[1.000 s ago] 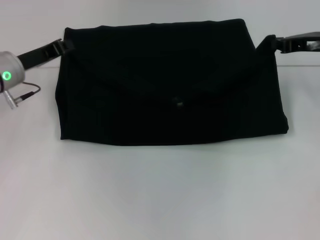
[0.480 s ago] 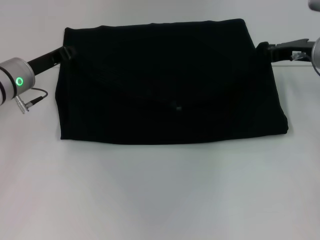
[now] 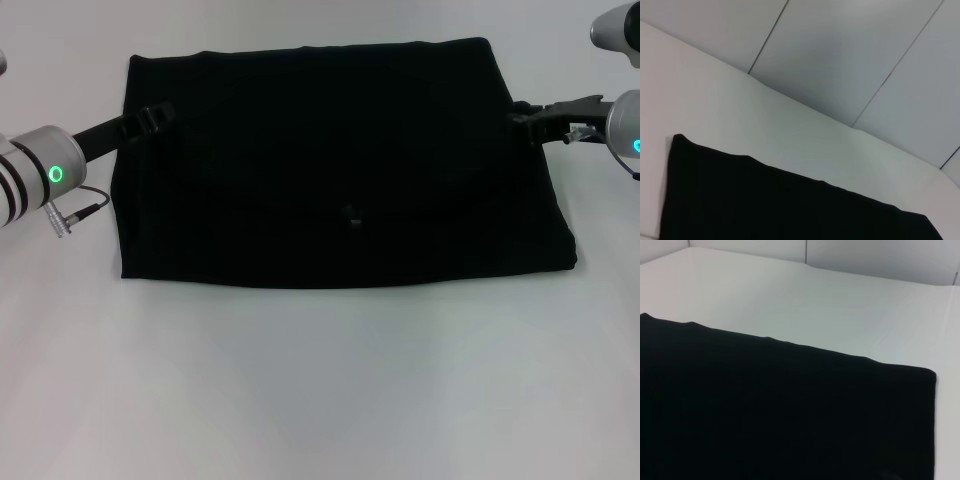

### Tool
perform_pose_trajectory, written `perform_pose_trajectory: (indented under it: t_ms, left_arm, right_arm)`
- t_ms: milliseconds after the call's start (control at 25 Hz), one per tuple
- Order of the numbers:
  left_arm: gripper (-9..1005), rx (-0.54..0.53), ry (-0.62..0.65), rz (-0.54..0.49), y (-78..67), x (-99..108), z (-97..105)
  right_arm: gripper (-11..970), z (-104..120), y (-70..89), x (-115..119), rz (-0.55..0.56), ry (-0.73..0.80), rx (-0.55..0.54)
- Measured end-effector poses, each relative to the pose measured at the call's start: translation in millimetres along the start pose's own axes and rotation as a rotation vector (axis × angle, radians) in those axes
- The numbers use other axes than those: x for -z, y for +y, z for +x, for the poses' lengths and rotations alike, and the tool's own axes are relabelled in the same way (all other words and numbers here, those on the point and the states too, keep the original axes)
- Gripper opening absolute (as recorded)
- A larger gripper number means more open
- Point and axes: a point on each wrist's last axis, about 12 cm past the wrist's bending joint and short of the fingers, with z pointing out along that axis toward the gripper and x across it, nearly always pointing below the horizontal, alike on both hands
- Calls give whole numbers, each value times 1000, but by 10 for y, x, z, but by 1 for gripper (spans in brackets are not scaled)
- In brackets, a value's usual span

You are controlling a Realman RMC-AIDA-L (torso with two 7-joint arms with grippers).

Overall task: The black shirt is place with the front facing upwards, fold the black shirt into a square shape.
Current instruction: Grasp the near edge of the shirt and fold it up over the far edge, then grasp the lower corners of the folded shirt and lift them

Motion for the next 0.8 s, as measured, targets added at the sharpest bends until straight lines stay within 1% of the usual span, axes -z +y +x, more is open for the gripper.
perform_pose_trajectory:
  t_ms: [240, 360, 440, 560, 720, 800]
  left_arm:
    - [176, 13, 2, 27, -12, 17, -33]
    - [399, 40, 4, 62, -24, 46, -31]
    - [477, 61, 5, 86, -18, 85, -34]
    - [595, 87, 6, 140, 20, 208, -55]
    - [731, 116, -27, 179, 167, 470, -81]
    - [795, 119, -37, 209, 198, 567, -77]
  right_arm:
    - [364, -6, -90, 58, 16, -12, -7]
    - [486, -15, -101, 106, -12, -14, -12]
    - [568, -37, -122, 152, -26, -21, -27]
    - [591, -76, -184, 277, -53, -36, -64]
    - [606, -86, -271, 482, -110, -42, -131]
    - [606, -80, -309, 565, -139, -31, -154]
